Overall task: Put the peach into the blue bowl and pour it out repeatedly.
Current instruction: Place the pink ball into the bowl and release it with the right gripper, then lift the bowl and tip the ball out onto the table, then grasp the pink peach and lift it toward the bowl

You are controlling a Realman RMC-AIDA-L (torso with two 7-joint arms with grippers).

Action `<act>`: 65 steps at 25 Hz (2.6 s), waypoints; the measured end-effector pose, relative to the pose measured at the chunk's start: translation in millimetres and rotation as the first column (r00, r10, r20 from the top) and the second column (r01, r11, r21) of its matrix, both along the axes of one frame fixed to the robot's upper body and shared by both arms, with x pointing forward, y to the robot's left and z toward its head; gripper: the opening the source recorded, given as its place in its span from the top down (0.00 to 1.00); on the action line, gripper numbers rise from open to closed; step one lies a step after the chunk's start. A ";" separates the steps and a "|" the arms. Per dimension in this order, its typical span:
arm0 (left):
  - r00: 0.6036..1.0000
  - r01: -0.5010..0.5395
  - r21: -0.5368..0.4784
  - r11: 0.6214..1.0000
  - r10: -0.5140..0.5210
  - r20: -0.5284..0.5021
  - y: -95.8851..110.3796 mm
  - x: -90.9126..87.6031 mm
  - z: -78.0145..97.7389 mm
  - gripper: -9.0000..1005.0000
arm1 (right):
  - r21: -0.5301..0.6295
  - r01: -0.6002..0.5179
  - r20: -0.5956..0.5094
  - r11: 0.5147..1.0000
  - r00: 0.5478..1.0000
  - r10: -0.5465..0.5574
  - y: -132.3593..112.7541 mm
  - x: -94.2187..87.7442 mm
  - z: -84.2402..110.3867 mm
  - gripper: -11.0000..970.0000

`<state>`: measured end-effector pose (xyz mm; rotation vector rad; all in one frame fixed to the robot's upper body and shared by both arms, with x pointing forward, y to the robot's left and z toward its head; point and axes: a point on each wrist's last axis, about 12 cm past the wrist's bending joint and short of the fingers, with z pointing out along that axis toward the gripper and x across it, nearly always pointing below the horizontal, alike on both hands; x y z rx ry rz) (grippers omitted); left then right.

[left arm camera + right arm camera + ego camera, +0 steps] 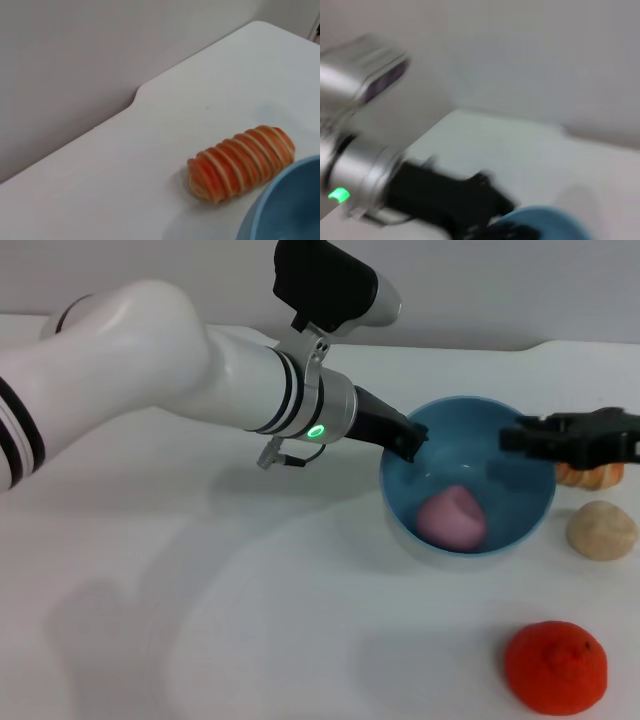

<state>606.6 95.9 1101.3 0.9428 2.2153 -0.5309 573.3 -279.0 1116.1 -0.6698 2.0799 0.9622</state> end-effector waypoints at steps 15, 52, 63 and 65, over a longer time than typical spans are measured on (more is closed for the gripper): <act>0.949 0.096 0.125 0.988 -0.129 0.289 -25.5 4.7 9.5 0.99 | 0.284 0.591 0.134 0.755 0.756 -0.641 -129.6 -107.7 -54.4 0.59; -0.130 0.091 0.780 0.619 -0.769 0.626 -46.8 -81.6 -15.7 0.99 | 0.284 0.748 0.027 0.600 0.619 -0.785 -128.6 -143.3 -101.4 0.59; -0.192 0.073 0.761 0.645 -0.739 0.645 -48.3 -90.5 -16.7 0.99 | 0.281 0.746 0.004 0.603 0.628 -0.778 -122.3 -143.0 -106.3 0.59; -0.138 0.081 0.731 0.677 -0.719 0.681 -46.4 -86.4 -14.9 0.99 | 0.292 0.731 0.002 0.617 0.644 -0.765 -119.6 -142.8 -105.2 0.59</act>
